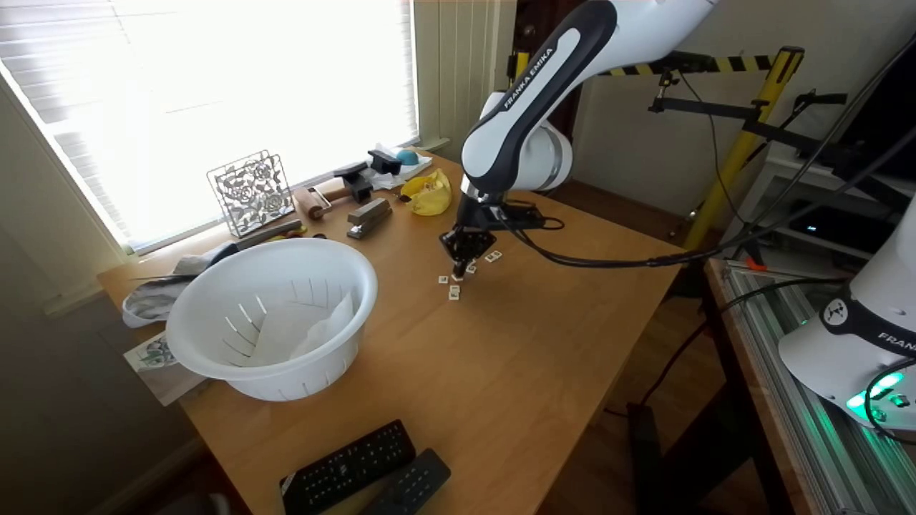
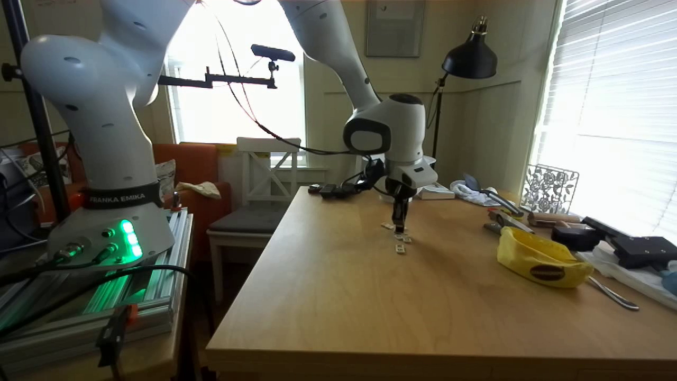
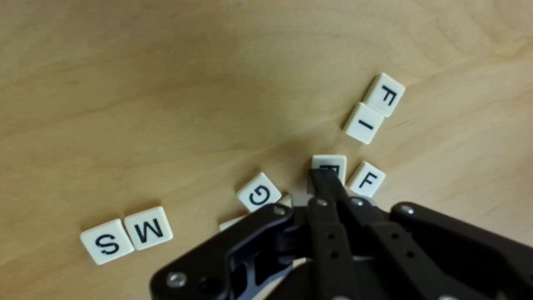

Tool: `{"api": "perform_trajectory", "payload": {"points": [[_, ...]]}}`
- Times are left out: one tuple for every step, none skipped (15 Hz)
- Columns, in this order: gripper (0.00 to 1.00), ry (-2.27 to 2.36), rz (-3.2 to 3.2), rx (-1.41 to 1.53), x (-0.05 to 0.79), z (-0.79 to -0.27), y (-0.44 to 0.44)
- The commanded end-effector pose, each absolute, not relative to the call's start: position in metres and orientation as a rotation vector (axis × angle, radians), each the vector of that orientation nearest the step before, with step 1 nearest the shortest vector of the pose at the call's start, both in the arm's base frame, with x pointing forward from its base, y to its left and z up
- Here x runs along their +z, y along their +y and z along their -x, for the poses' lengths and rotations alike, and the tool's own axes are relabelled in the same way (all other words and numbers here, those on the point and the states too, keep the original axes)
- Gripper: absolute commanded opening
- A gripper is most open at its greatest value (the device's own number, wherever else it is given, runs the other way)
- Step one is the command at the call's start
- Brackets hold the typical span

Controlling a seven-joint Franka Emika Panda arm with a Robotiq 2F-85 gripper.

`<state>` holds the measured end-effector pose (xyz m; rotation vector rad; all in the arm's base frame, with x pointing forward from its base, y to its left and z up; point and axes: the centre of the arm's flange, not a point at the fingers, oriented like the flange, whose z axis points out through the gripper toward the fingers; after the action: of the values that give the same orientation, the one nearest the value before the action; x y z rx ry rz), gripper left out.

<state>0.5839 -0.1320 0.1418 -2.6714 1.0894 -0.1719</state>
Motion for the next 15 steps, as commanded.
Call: {"api": "perform_trajectory", "payload": {"points": [[0.0, 1.133, 2.621, -0.128, 0.1328, -0.5924, -0.1331], [0.0, 1.143, 2.612, -0.119, 0.1325, -0.5932, -0.1333], [0.0, 1.161, 2.597, -0.108, 0.1322, -0.594, -0.1338], [0.0, 1.173, 2.586, -0.092, 0.1312, -0.5951, -0.1347], [0.0, 1.186, 2.57, -0.078, 0.1306, -0.596, -0.1356], [0.0, 1.196, 2.559, -0.064, 0.1302, -0.5966, -0.1361], [0.0, 1.205, 2.549, -0.052, 0.1298, -0.5975, -0.1365], [0.0, 1.217, 2.542, -0.043, 0.13, -0.5979, -0.1373], [0.0, 1.223, 2.533, -0.035, 0.1301, -0.5985, -0.1379], [0.0, 1.23, 2.526, -0.024, 0.13, -0.599, -0.1382], [0.0, 1.236, 2.519, -0.015, 0.1297, -0.5996, -0.138], [0.0, 1.24, 2.515, -0.007, 0.1298, -0.6003, -0.1382], [0.0, 1.244, 2.511, -0.002, 0.1297, -0.6006, -0.1382], [0.0, 1.248, 2.507, 0.007, 0.1296, -0.6007, -0.1385], [0.0, 1.256, 2.503, 0.014, 0.1296, -0.6009, -0.1388]]}}
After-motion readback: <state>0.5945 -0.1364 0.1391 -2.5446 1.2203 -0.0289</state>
